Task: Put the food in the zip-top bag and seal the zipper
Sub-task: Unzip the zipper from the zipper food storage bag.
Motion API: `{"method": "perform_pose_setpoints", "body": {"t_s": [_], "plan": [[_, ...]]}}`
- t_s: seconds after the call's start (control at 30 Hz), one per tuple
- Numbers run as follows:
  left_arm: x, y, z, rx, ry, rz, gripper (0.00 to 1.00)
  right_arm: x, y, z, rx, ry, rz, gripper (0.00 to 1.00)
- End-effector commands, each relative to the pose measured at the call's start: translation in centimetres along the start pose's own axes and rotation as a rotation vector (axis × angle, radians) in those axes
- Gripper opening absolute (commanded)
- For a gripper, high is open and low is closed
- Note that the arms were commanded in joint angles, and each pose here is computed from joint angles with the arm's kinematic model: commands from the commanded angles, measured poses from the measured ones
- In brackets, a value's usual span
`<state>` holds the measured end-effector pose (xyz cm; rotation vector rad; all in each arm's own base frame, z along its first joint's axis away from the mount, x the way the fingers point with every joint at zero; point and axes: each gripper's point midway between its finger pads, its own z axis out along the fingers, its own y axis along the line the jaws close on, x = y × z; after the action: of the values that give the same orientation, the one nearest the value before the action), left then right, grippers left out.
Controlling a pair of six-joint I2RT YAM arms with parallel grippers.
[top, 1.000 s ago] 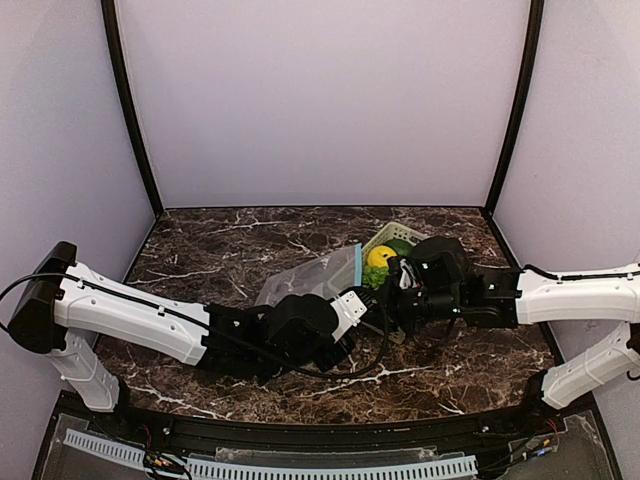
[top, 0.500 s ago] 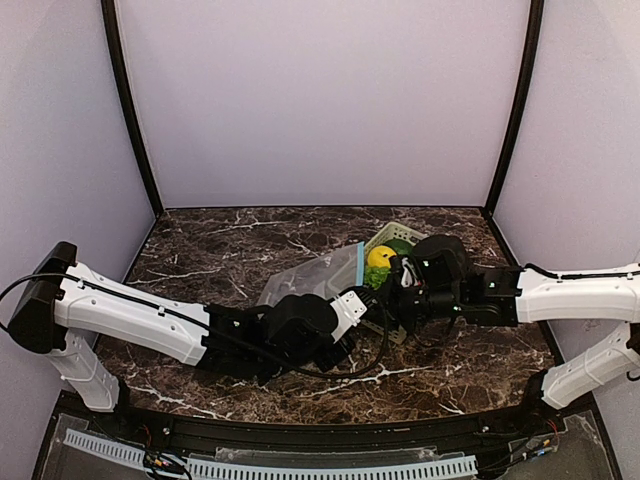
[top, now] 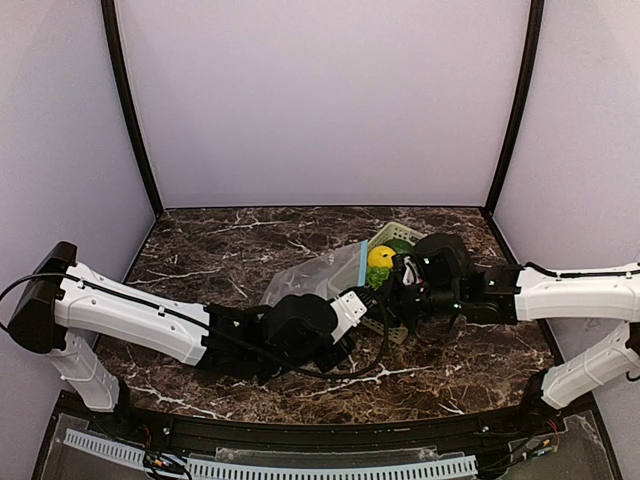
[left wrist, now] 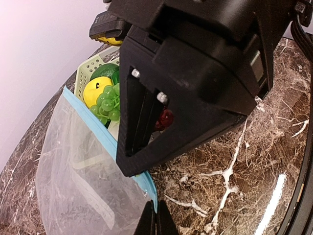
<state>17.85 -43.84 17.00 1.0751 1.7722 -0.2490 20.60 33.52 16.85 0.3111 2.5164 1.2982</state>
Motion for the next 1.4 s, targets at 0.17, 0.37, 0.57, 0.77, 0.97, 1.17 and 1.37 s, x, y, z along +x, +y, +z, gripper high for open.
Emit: {"method": "perform_pose_setpoints", "body": {"t_s": [0.17,0.37,0.57,0.77,0.97,1.17,1.37], "plan": [[1.5,-0.2,-1.2,0.030,0.039,0.022,0.01,-2.9,-1.8,0.2,0.060,-0.109,0.019,0.05],[1.7,-0.1,-1.4,0.032,0.041,0.024,0.01,-3.4,-1.9,0.2,0.063,-0.120,0.017,0.05],[1.7,-0.1,-1.5,0.035,0.043,0.024,0.01,-3.9,-1.9,0.1,0.064,-0.131,0.016,0.05],[1.8,-0.1,-1.7,0.038,0.046,0.025,0.01,-4.6,-2.0,0.0,0.065,-0.145,0.013,0.05],[1.9,-0.1,-1.8,0.046,0.050,0.026,0.01,-5.2,-2.2,-0.1,0.071,-0.157,0.015,0.05],[1.9,-0.1,-2.0,0.048,0.051,0.027,0.01,-5.9,-2.5,-0.2,0.076,-0.169,0.014,0.05],[1.9,0.0,-2.1,0.048,0.051,0.028,0.01,-6.7,-2.7,-0.4,0.080,-0.184,0.014,0.05]]}}
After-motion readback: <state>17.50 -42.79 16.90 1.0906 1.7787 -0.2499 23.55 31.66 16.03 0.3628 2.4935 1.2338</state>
